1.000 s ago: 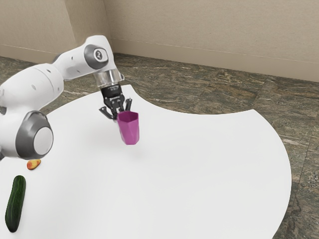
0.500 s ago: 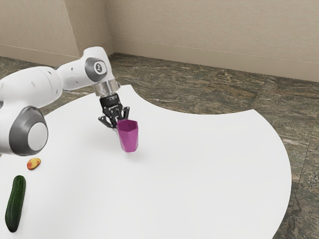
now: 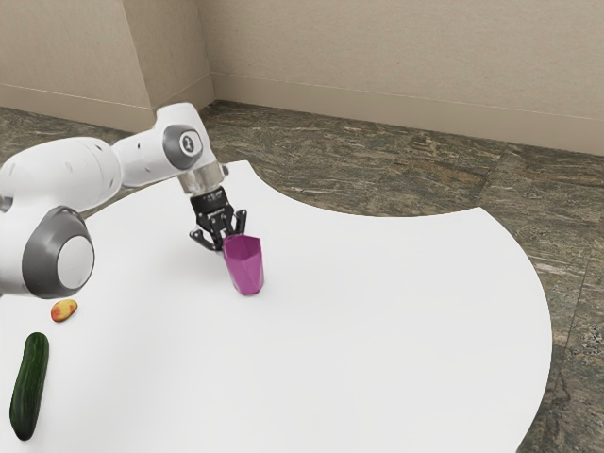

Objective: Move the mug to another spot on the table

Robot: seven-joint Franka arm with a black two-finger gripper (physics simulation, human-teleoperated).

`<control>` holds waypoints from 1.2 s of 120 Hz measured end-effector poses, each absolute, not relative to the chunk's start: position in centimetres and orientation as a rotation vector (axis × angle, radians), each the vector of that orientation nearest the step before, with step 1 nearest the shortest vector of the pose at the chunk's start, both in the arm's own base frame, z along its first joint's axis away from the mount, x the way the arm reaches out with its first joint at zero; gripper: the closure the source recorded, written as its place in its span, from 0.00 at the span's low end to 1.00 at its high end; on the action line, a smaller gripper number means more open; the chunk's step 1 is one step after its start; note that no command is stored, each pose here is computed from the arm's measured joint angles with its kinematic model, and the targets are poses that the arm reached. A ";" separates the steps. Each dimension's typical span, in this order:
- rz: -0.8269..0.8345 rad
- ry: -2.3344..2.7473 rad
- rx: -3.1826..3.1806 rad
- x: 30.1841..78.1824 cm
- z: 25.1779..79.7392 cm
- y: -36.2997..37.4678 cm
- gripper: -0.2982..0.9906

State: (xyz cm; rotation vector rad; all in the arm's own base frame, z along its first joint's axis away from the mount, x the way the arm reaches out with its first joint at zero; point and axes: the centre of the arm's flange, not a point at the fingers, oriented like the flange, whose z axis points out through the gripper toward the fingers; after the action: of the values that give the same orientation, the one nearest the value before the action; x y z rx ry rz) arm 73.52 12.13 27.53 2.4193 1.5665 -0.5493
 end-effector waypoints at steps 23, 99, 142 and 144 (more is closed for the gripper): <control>-0.547 1.542 2.391 73.5 27.3 12.3 0.50; 0.060 1.046 2.814 60.9 61.5 2.0 0.26; 0.084 0.536 3.095 57.6 63.8 -1.9 0.25; 0.083 0.527 3.098 57.6 63.8 -1.7 0.25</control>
State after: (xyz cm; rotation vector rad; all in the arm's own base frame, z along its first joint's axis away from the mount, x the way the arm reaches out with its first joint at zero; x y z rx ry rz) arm 57.59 -1.66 63.81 3.0984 0.5274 0.0827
